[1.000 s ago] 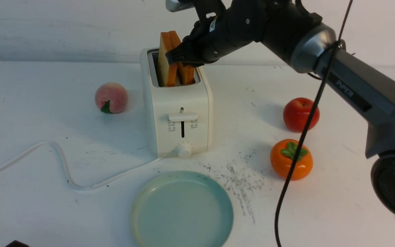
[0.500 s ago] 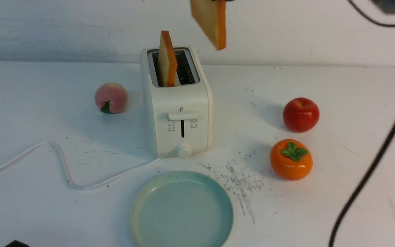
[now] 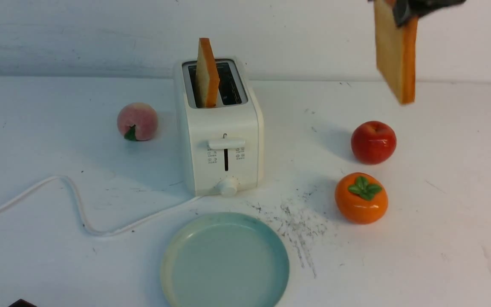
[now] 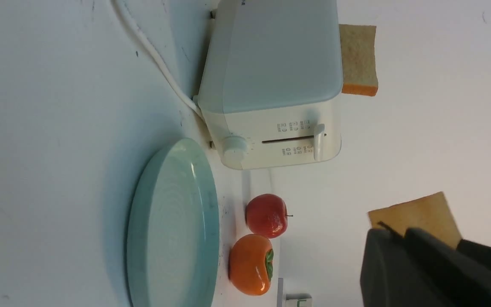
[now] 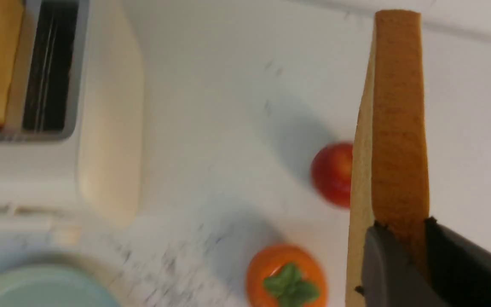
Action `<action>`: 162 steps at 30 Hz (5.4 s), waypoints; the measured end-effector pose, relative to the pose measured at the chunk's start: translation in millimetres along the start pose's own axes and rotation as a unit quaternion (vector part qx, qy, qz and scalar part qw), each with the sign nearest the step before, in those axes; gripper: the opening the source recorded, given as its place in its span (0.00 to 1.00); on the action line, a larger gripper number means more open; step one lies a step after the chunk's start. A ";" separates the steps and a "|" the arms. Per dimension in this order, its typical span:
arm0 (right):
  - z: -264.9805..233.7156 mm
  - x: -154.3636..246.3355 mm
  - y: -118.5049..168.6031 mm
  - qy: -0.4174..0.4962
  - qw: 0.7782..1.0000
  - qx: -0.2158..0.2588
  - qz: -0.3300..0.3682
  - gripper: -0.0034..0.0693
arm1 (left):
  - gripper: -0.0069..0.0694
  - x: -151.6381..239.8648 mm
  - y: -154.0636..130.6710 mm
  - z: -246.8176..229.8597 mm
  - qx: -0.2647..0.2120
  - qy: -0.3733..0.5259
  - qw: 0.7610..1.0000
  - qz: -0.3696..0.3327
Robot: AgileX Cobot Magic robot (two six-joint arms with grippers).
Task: Take toasted bread from bread machine on white table place on plate.
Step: 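Place the held slice of bread on top of the slice on the plate with the right gripper, then reach for a toast slice standing in the toaster with the left gripper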
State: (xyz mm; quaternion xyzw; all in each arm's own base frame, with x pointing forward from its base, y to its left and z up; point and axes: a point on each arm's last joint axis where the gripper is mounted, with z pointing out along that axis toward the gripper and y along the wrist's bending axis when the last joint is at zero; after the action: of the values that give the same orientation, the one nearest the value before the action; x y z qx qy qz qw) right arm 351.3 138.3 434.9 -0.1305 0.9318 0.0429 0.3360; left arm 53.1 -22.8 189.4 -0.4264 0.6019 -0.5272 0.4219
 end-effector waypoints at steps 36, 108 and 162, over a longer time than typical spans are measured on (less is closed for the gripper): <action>153.1 126.8 86.9 0.152 0.880 -0.450 0.019 0.18 | 0.18 -1.4 0.6 0.0 -0.003 -0.008 1.000 0.029; -97.3 171.2 -43.9 0.048 0.997 -0.033 -0.050 0.03 | 0.07 6.4 -186.3 72.9 0.025 0.229 0.915 0.330; -107.6 302.5 -30.5 -0.095 0.994 -0.035 -0.031 0.08 | 0.76 93.6 -171.1 377.5 -0.250 0.112 0.684 0.676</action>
State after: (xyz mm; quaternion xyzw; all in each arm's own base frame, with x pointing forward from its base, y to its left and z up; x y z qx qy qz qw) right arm 69.6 26.0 325.3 -0.1663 0.8891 0.0778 0.4194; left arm 400.1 -230.0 320.8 0.0691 0.8789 0.0276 0.4712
